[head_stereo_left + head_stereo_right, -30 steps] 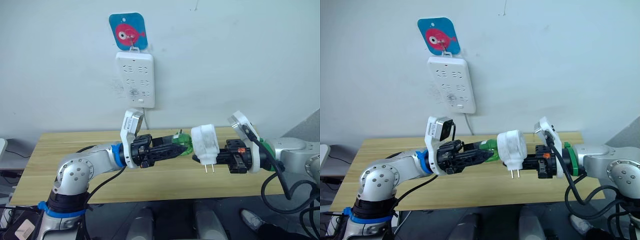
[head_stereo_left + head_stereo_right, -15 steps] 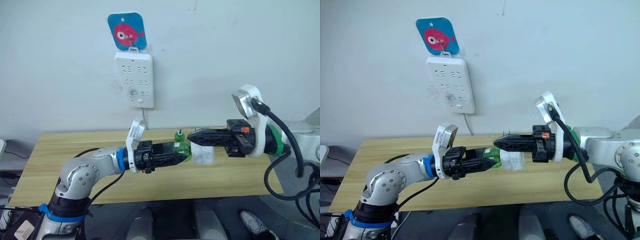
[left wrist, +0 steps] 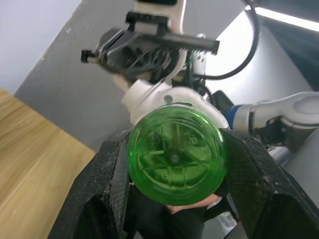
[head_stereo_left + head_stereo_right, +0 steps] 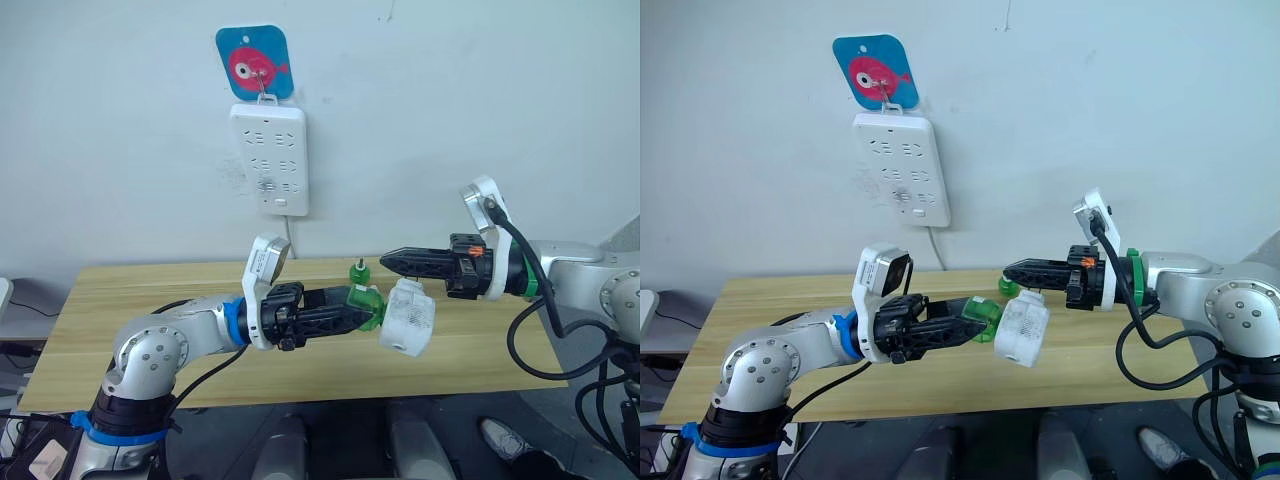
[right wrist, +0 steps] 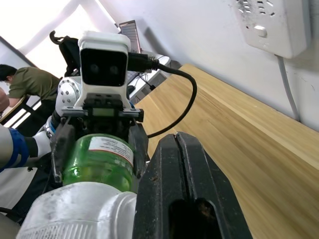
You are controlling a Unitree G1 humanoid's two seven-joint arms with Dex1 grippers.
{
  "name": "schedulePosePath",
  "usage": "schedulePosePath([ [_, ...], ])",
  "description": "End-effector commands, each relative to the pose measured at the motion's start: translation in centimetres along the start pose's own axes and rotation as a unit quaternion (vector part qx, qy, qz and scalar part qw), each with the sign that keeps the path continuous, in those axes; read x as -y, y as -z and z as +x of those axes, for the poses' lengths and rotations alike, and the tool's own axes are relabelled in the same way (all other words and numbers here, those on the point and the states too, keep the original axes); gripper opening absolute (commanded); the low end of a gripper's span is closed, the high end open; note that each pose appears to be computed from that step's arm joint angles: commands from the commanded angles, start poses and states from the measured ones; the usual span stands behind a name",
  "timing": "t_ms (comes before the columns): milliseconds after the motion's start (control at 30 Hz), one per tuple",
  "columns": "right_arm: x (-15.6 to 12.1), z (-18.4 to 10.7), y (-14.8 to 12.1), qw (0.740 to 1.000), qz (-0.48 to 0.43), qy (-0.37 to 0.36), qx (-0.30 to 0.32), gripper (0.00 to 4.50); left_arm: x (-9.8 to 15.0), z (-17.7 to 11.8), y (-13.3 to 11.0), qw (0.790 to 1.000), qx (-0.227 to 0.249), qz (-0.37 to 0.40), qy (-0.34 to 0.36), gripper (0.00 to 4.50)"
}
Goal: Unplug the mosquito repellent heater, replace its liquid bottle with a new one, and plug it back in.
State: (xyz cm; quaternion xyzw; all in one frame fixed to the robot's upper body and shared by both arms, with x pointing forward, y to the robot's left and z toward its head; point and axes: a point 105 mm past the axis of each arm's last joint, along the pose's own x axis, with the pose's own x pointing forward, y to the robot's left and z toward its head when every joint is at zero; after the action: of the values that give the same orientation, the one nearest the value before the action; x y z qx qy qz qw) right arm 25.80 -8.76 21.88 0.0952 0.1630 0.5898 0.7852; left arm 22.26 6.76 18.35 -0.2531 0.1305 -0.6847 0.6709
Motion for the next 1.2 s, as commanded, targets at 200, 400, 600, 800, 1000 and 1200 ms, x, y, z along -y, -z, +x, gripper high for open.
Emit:
schedulePosePath([
  [200,-0.5,-0.8,-1.6,0.999,-0.019,0.004,0.035,0.0,0.3,-0.1,-0.6,1.0,0.008,0.021,-0.002,2.37],
  [400,0.6,-4.2,-1.7,0.997,0.005,0.061,0.044,0.39,-1.9,-0.3,-1.9,0.991,0.047,0.096,-0.078,2.37],
  [600,1.4,-6.9,0.6,0.984,0.098,0.122,0.081,2.37,-2.4,-0.1,-2.6,0.989,0.082,0.084,-0.085,2.37],
  [800,-0.3,-6.7,3.2,0.968,0.217,0.084,0.094,4.46,-2.2,-0.1,-2.7,0.992,0.071,0.076,-0.067,2.37],
  [1000,-1.6,-4.7,3.8,0.967,0.236,0.008,0.09,4.5,-1.7,0.2,-2.8,0.995,0.055,0.071,-0.041,2.37],
  [1200,-2.2,-3.6,4.2,0.961,0.258,-0.043,0.091,4.5,-1.2,0.4,-2.6,0.996,0.052,0.071,-0.033,2.37],
])
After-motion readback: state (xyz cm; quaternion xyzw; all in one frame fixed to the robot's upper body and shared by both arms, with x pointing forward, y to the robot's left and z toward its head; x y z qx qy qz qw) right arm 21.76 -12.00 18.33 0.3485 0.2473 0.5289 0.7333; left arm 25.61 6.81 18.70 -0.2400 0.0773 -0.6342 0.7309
